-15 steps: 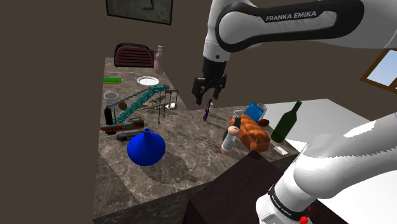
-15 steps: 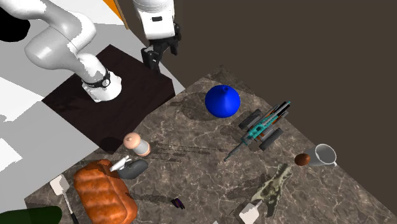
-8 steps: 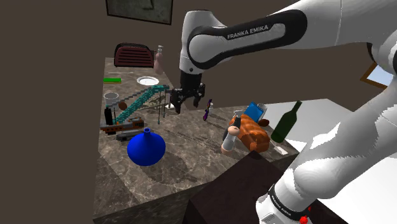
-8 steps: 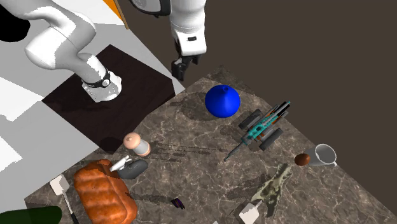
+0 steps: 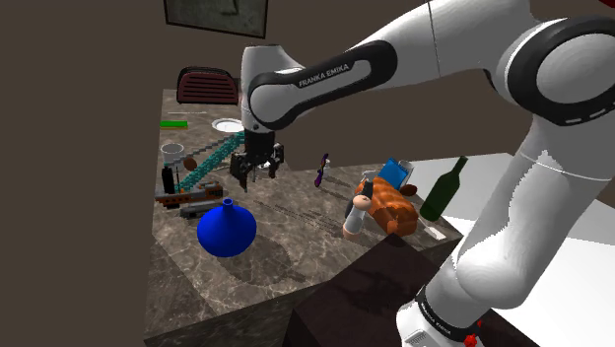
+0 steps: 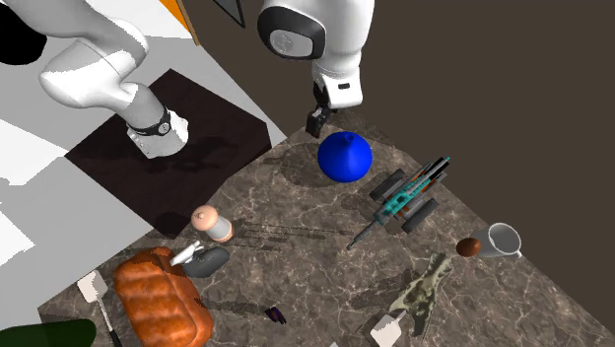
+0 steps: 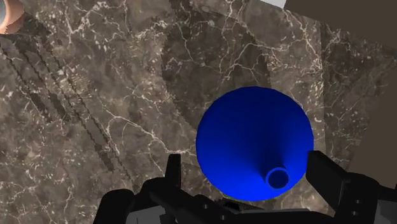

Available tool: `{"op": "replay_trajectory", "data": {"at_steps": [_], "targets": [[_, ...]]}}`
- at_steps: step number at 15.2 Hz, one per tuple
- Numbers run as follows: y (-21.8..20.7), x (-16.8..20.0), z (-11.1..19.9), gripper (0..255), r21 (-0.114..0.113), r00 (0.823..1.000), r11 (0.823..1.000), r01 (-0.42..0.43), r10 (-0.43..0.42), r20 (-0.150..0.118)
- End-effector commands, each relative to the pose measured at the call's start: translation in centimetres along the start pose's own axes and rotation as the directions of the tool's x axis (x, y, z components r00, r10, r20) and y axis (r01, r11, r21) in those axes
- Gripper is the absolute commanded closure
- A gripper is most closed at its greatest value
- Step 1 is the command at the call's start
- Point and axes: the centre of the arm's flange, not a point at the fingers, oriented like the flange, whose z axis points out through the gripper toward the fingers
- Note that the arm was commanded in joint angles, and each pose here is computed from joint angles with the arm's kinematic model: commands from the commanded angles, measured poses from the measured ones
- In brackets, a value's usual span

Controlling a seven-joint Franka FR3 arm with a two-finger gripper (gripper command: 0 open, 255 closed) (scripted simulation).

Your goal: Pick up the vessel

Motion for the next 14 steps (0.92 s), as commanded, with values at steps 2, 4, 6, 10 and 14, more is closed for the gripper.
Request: {"op": "replay_trajectory", "data": {"at_steps": [2,4,6,10,14], "targets": [[-2.4,2.5,2.3,0,0.001,1.0,1.0,-0.001,0.001,0.003],[-3.8,4.2,3.9,0,0.002,1.0,1.0,-0.002,0.002,0.005],[-5.2,5.9,5.4,0,0.002,1.0,1.0,-0.002,0.002,0.007],[-6.0,6.8,7.3,0,0.002,1.0,1.0,-0.003,0.002,0.008],[-6.0,6.9,9.4,0,0.002,1.0,1.0,-0.003,0.002,0.008]]}}
